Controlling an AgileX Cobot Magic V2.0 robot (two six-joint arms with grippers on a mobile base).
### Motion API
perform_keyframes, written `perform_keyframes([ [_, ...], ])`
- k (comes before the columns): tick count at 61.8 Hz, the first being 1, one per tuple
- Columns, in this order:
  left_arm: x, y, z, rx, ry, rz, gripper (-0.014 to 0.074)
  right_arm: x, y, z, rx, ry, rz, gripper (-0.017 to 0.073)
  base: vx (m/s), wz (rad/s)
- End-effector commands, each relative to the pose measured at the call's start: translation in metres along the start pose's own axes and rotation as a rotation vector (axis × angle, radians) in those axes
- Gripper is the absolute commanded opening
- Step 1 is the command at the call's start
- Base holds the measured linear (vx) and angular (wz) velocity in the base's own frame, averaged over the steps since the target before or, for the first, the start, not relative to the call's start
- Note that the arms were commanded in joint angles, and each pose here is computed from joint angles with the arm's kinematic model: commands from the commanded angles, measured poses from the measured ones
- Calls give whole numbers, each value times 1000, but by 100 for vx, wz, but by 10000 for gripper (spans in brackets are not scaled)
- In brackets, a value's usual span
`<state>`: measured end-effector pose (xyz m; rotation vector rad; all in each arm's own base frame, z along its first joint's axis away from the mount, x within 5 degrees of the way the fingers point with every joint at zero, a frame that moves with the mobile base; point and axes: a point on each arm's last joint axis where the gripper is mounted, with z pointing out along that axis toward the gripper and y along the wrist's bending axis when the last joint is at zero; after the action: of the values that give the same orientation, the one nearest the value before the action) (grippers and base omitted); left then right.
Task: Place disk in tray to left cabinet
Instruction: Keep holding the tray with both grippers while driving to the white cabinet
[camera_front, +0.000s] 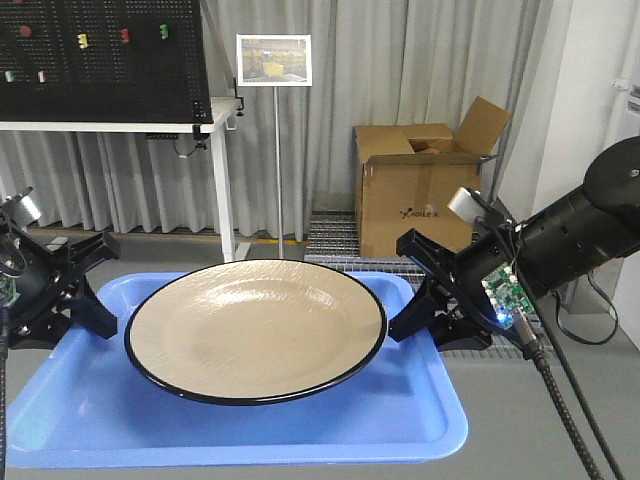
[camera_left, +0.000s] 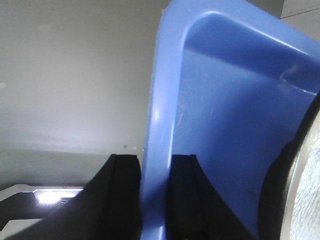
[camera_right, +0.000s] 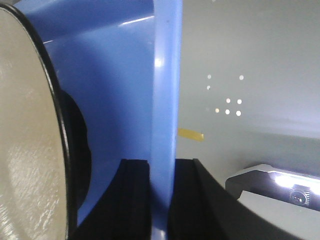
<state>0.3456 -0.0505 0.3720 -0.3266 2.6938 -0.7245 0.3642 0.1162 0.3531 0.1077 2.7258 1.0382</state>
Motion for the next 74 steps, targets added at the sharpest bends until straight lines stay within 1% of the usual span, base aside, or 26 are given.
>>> perform_keyframes([
  [1,11,-30,-28,165,-38,-7,0,14,37,-27,-181,-14,-26,-6,68,-5],
  [37,11,-30,-28,165,-38,-7,0,14,37,-27,-181,-14,-26,-6,64,-6],
  [74,11,-30,-28,165,-38,-7,0,14,37,-27,-181,-14,-26,-6,51,-6],
])
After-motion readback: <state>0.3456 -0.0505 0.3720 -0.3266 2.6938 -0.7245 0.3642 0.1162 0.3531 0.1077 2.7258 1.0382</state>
